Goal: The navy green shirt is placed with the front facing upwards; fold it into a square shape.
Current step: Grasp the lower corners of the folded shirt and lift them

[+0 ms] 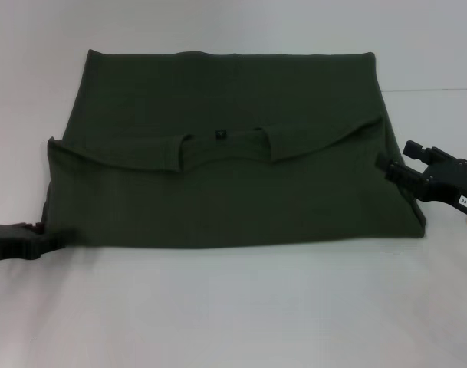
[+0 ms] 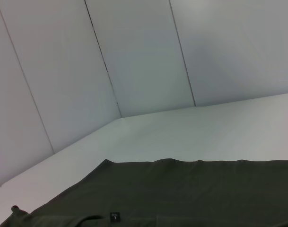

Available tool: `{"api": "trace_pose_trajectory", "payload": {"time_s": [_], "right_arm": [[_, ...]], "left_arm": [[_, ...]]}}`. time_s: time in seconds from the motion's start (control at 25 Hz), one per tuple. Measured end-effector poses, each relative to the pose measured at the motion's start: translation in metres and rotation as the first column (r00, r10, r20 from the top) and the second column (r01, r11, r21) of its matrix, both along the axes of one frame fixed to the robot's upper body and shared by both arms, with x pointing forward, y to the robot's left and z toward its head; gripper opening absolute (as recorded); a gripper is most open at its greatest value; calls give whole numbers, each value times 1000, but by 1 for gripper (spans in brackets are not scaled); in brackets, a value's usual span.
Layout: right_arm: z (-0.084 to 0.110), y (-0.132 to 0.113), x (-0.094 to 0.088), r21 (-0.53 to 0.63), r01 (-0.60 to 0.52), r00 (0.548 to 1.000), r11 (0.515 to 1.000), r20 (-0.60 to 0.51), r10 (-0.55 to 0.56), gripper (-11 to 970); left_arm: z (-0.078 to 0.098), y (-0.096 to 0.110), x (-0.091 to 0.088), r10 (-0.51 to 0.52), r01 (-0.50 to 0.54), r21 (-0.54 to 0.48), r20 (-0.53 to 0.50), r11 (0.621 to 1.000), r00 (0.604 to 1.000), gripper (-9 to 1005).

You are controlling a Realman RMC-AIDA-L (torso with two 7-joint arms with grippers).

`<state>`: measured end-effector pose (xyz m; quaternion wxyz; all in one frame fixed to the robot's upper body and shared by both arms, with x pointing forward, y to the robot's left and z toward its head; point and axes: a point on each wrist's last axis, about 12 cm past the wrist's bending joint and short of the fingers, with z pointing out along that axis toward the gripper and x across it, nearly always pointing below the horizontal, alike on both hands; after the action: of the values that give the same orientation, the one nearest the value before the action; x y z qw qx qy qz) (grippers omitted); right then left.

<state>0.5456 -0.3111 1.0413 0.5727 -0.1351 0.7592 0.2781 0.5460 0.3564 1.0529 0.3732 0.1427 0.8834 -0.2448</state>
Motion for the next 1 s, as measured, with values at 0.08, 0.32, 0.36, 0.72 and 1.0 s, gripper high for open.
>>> {"api": "trace_pose_trajectory", "payload": {"time_s": [0.08, 0.32, 0.36, 0.72, 1.0], "right_arm": [[0, 0, 0, 0, 0, 1000, 1000, 0, 0, 736], [0, -1, -2, 1, -4, 1000, 1000, 2, 4, 739], [0, -2, -3, 2, -5, 1000, 1000, 2, 5, 739], [-8, -30, -31, -22, 37, 999, 999, -32, -37, 742], [-22, -50, -55, -39, 100, 986, 994, -132, -104, 744]], "left_arm": [[-1, -3, 0, -13, 13, 11, -2, 1000, 1000, 674], [-2, -6, 1, -23, 24, 18, -1, 1000, 1000, 372], [-1, -5, 1, -20, 20, 16, 2, 1000, 1000, 354], [0, -4, 1, -17, 17, 10, 10, 1000, 1000, 187], [2, -5, 2, -16, 16, -1, 22, 1000, 1000, 34]]}}
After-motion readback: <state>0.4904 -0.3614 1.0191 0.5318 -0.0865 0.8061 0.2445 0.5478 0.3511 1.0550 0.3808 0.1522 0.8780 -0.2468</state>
